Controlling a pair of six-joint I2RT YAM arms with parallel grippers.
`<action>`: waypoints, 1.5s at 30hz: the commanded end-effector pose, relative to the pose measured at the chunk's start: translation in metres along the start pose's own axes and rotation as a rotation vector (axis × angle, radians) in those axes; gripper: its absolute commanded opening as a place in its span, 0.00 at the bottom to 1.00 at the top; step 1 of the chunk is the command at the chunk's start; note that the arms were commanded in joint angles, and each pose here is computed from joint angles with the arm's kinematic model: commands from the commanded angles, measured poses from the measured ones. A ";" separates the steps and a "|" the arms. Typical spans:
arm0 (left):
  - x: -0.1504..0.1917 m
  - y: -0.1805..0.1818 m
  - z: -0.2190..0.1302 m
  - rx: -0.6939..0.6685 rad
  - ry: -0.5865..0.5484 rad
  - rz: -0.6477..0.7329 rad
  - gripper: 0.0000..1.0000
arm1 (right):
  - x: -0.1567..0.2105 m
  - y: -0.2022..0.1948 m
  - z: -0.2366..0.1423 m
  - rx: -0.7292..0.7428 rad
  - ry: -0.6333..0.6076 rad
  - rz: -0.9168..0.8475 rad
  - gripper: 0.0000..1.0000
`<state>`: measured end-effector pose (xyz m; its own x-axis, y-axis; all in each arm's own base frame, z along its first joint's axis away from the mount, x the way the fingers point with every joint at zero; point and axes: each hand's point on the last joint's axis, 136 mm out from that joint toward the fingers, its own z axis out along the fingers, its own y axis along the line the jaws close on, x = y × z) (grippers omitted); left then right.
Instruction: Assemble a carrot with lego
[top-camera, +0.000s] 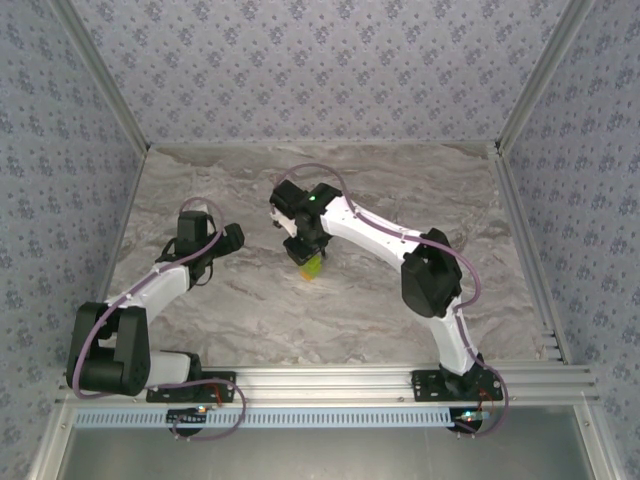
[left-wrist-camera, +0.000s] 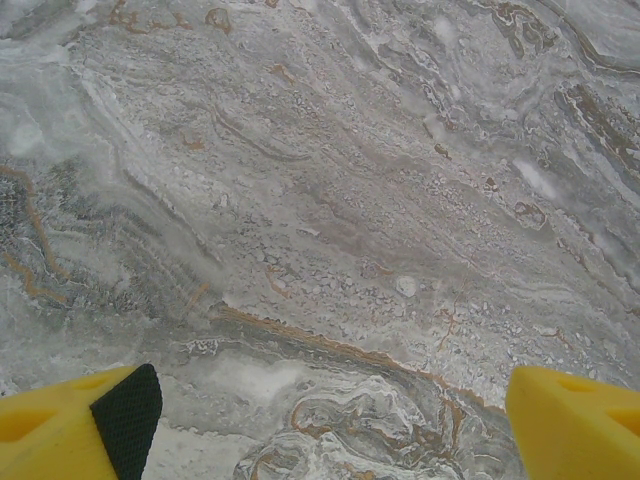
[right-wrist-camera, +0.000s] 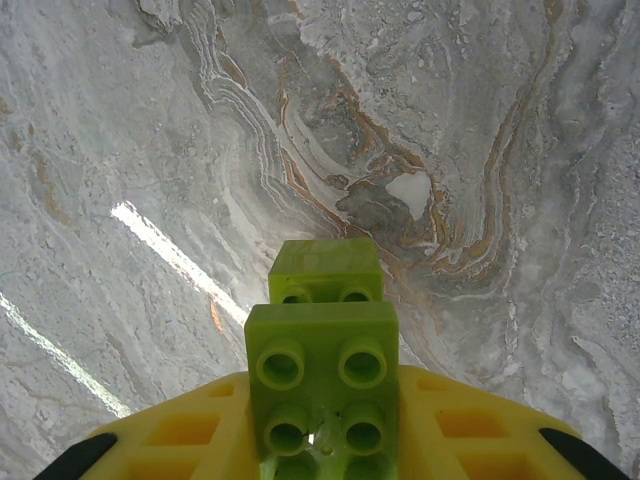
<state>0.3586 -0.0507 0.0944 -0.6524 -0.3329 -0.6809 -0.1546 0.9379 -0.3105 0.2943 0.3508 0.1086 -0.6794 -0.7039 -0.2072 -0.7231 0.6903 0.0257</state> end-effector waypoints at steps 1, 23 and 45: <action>-0.012 -0.005 -0.006 0.022 -0.040 -0.009 0.91 | 0.056 -0.005 0.054 0.006 0.270 0.040 0.34; -0.013 -0.004 -0.008 0.023 -0.047 -0.018 0.91 | -0.019 -0.021 -0.067 0.073 -0.046 0.066 0.33; -0.013 -0.003 -0.007 0.022 -0.042 -0.019 0.91 | -0.004 -0.029 -0.009 0.045 0.044 0.090 0.34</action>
<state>0.3592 -0.0492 0.0991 -0.6413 -0.3374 -0.6891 -0.1544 0.9365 -0.3148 0.3192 0.3342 0.1255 -0.7319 -0.6557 -0.1854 -0.6644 0.7471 -0.0192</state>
